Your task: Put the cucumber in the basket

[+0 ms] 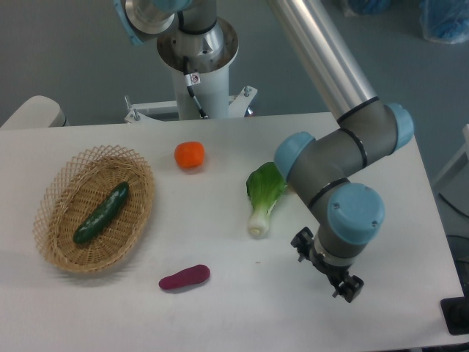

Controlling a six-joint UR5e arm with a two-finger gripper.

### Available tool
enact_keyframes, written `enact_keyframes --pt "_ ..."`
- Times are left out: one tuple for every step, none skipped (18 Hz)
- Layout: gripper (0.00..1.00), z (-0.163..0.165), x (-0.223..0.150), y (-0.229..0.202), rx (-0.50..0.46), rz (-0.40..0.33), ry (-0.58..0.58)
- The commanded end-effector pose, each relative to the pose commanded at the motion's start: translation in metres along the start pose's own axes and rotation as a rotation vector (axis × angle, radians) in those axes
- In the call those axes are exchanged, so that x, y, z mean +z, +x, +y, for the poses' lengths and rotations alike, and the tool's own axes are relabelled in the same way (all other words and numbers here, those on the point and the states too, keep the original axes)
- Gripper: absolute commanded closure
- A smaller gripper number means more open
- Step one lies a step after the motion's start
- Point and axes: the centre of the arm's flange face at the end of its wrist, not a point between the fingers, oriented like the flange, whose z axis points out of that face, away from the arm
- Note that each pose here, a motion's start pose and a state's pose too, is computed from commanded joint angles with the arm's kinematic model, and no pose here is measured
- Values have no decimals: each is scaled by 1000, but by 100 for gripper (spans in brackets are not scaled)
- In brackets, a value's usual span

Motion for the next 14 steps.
enact_keyframes --pt "0 0 -1 -1 2 0 0" --pt "0 0 0 0 1 3 -2" --pt "0 0 1 -1 1 4 -4" --pt "0 0 1 0 1 4 -4" --pt "0 0 1 -1 1 4 -2" --pt "0 0 1 -1 3 4 -2" --pt "0 -1 3 1 3 5 1" --pt "0 -1 3 1 3 4 -4" --pt "0 -1 3 1 5 4 -4" --pt "0 -1 3 1 5 4 -4" --pt "0 -1 3 1 6 4 -4" --pt "0 -1 4 1 11 4 -4" --pt "0 -1 3 1 11 3 -3" --pt "0 -1 4 1 11 4 -4"
